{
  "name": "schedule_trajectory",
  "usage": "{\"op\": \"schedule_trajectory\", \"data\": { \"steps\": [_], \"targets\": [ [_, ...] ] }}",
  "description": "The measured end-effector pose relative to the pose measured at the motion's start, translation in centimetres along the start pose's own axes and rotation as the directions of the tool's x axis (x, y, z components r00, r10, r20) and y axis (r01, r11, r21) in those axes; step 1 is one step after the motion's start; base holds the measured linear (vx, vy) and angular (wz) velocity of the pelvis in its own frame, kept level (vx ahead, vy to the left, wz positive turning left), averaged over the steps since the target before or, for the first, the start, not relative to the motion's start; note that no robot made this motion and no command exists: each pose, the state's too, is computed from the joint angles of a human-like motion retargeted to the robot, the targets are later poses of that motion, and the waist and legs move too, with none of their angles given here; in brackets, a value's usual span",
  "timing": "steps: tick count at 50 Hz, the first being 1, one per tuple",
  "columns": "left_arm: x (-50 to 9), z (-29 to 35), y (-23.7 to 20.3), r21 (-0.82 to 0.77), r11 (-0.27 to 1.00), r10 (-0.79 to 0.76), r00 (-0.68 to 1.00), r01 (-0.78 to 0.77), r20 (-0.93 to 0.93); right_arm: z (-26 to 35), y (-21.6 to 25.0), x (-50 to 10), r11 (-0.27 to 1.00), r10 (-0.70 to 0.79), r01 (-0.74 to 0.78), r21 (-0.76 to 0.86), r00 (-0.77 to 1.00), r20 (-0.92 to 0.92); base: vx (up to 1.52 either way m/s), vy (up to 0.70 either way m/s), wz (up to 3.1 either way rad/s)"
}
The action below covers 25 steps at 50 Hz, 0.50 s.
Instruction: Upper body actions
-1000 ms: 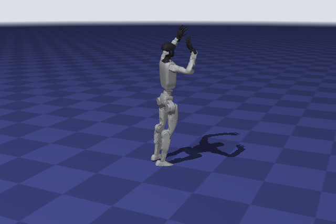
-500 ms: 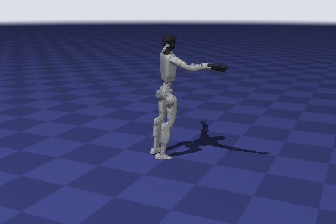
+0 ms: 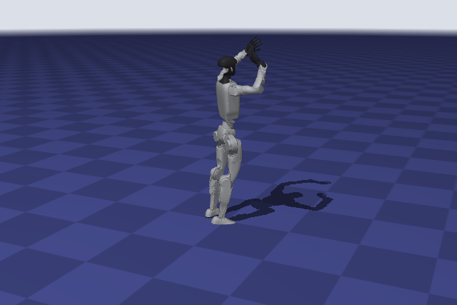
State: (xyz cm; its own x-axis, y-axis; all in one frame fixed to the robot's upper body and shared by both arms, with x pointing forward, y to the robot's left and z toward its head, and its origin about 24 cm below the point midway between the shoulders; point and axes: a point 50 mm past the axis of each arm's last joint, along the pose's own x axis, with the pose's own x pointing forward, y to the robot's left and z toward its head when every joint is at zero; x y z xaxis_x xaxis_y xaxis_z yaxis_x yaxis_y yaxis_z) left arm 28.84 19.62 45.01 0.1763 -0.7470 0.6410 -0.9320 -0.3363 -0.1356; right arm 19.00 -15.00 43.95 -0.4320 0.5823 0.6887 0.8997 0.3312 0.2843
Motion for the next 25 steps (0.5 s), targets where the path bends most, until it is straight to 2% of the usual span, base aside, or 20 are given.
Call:
{"op": "schedule_trajectory", "data": {
  "steps": [3,6,8,10,12,13,15,17,18,20,23,25],
  "targets": [
    [-3.6,-3.5,-1.0,0.038,0.997,-0.059,0.969,0.07,-0.24,-3.3,0.2,-1.5,0.994,0.059,-0.072,-0.085,0.987,-0.15,0.0,0.0,0.0],
    [-10.5,-7.3,-2.1,-0.008,0.982,-0.156,0.784,0.188,-0.6,-7.9,-0.4,-5.7,0.966,0.157,-0.226,-0.125,0.899,-0.41,-0.07,0.05,0.09],
    [-16.3,-9.2,-2.2,-0.098,0.969,-0.207,0.533,0.227,-0.821,-11.0,-1.8,-10.0,0.932,0.195,-0.341,-0.125,0.759,-0.621,-0.06,0.07,0.11],
    [-22.2,-10.2,-1.6,-0.193,0.964,-0.227,0.19,0.183,-0.955,-13.4,-3.8,-15.1,0.893,0.197,-0.444,-0.076,0.535,-0.822,-0.07,0.07,0.02],
    [-27.8,-9.9,-1.0,-0.247,0.967,-0.232,-0.198,0.054,-0.952,-15.2,-5.9,-20.1,0.859,0.196,-0.509,0.051,0.235,-0.952,-0.08,0.07,-0.02],
    [-30.4,-9.1,-0.7,-0.25,0.968,-0.242,-0.385,-0.03,-0.891,-15.8,-6.9,-22.6,0.841,0.22,-0.517,0.158,0.06,-0.974,-0.07,0.07,-0.02],
    [-34.6,-6.8,-0.4,-0.244,0.948,-0.319,-0.659,-0.206,-0.682,-15.8,-9.0,-27.2,0.813,0.279,-0.429,0.394,-0.307,-0.91,-0.06,0.05,0.03],
    [-37.6,-5.2,0.4,-0.174,0.93,-0.366,-0.777,-0.323,-0.512,-14.5,-10.7,-30.9,0.838,0.286,-0.235,0.493,-0.581,-0.762,-0.03,0.01,0.04],
    [-38.5,-4.7,0.7,-0.123,0.923,-0.378,-0.801,-0.364,-0.463,-13.9,-11.1,-31.9,0.863,0.301,-0.132,0.487,-0.641,-0.706,0.0,0.0,0.0],
    [-39.4,-4.5,1.4,-0.011,0.917,-0.359,-0.812,-0.399,-0.461,-13.1,-11.0,-32.7,0.932,0.3,0.046,0.36,-0.656,-0.693,-0.05,-0.01,0.12],
    [-38.1,-6.0,2.1,0.1,0.931,-0.207,-0.732,-0.351,-0.649,-13.8,-9.8,-30.4,0.983,0.129,0.178,0.048,-0.479,-0.868,-0.04,-0.02,0.07],
    [-35.6,-7.0,1.6,0.088,0.936,-0.155,-0.624,-0.34,-0.766,-13.9,-8.0,-27.5,0.978,0.051,0.208,-0.018,-0.32,-0.946,0.0,0.0,0.0]
  ]
}}
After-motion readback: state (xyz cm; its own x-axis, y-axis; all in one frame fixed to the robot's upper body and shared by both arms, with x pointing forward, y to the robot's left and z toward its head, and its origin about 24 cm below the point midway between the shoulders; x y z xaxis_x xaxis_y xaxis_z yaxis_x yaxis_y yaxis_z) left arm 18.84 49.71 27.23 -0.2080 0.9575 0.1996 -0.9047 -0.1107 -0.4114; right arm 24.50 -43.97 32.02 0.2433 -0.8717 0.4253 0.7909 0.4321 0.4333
